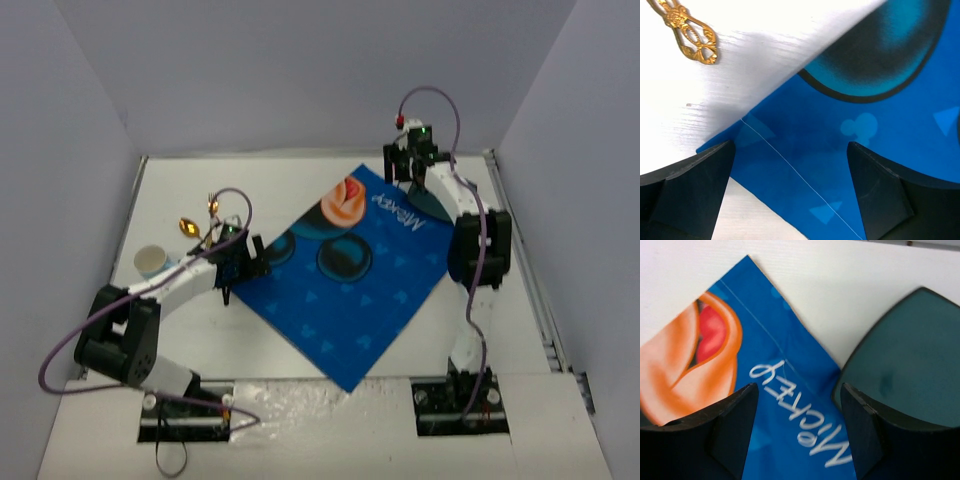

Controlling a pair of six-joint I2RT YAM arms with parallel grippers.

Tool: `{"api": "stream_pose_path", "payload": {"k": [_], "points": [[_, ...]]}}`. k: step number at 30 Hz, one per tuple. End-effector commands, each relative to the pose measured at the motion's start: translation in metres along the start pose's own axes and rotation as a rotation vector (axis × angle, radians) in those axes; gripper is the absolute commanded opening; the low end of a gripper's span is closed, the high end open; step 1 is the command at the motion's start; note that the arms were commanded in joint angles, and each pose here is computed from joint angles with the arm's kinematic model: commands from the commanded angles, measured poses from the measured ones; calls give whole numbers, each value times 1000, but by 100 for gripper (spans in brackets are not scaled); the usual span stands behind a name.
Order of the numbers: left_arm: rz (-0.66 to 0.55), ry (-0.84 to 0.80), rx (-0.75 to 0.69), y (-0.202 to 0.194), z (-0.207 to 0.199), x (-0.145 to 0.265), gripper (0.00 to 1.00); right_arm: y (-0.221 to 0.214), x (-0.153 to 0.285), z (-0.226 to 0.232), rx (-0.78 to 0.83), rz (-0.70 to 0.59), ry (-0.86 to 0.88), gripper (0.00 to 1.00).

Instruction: Set the dinner table for one person

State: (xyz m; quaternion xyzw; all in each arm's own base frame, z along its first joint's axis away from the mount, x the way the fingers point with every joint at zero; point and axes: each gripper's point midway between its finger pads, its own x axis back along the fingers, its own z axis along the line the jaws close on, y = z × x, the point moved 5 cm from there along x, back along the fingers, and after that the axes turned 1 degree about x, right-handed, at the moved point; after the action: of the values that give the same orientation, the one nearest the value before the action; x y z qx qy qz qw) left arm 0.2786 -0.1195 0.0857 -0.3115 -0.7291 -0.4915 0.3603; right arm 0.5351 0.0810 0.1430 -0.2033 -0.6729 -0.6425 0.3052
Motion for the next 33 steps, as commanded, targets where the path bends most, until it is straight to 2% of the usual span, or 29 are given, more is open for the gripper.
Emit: {"api": "stream_pose_path", "payload": {"k": [1, 7, 8, 13, 22, 24, 33], "points": [[-91, 4, 41, 20, -9, -2, 90, 22, 60, 5, -152, -114, -42, 63], [-91, 77, 62, 17, 1, -5, 90, -67, 65, -2, -343, 21, -133, 63], [-94, 89, 63, 18, 2, -5, 90, -69, 67, -6, -371, -6, -131, 63], [-94, 129, 78, 18, 7, -7, 90, -113, 56, -27, -501, 33, -102, 63], [-89, 178, 91, 21, 8, -15, 90, -142, 45, -51, -565, 63, -206, 64], [-88, 196, 97, 21, 10, -15, 90, -149, 49, -68, -617, 61, -247, 64], [-93, 209, 103, 22, 11, -14, 90, -154, 54, -107, -701, 35, -359, 64]]}}
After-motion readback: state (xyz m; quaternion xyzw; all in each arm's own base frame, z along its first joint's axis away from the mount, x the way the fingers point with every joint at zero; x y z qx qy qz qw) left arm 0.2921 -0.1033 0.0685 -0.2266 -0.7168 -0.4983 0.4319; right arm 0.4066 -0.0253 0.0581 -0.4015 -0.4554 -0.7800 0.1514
